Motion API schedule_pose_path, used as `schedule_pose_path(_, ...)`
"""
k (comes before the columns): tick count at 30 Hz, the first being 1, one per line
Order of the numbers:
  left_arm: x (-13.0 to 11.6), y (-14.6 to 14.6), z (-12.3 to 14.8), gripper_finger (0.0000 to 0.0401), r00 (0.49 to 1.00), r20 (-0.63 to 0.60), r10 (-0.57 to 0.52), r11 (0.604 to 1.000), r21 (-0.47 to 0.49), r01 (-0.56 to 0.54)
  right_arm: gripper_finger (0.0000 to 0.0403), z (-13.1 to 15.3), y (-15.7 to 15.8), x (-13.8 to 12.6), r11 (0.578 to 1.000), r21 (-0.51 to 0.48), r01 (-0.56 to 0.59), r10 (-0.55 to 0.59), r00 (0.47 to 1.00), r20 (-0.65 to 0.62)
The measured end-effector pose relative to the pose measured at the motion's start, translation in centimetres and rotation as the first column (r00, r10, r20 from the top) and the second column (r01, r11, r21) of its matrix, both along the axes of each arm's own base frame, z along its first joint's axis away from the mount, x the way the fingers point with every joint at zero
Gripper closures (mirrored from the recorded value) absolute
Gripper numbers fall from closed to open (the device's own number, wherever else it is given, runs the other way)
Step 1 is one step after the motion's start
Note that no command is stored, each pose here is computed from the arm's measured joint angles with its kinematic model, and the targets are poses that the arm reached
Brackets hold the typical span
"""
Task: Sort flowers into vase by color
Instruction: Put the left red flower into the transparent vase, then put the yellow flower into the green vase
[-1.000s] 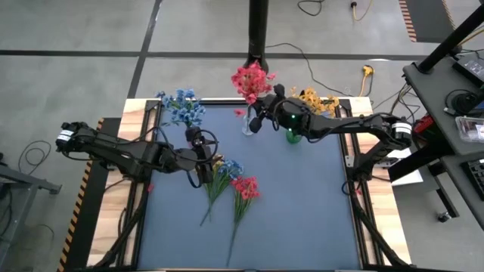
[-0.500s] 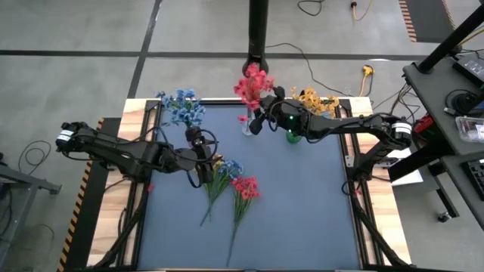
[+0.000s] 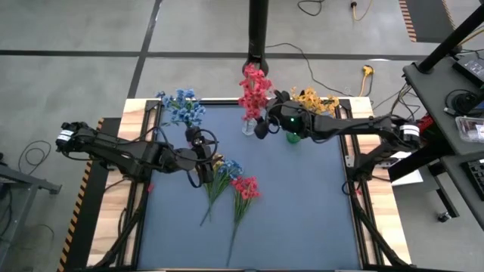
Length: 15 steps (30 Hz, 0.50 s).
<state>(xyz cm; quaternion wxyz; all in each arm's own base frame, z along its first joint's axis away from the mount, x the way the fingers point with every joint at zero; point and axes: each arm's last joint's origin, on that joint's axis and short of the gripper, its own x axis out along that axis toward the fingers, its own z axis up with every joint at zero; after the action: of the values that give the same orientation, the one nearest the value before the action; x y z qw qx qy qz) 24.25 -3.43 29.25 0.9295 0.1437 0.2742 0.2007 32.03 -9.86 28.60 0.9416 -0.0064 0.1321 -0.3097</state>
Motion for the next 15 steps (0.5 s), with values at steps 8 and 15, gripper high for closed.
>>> schedule_pose_path(8,0.0,0.0,0.0,0.0173,0.999,0.020,0.026,0.999,-0.042,-0.025,0.0085,1.1,1.6,-1.4,0.998,0.055,-0.021,0.023,0.999,-0.024)
schedule_pose_path(15,-0.4,0.0,-0.1,0.0173,0.992,0.032,0.122,0.973,-0.203,-0.113,0.0084,2.8,3.8,-2.9,0.995,0.065,-0.077,0.078,0.997,-0.017)
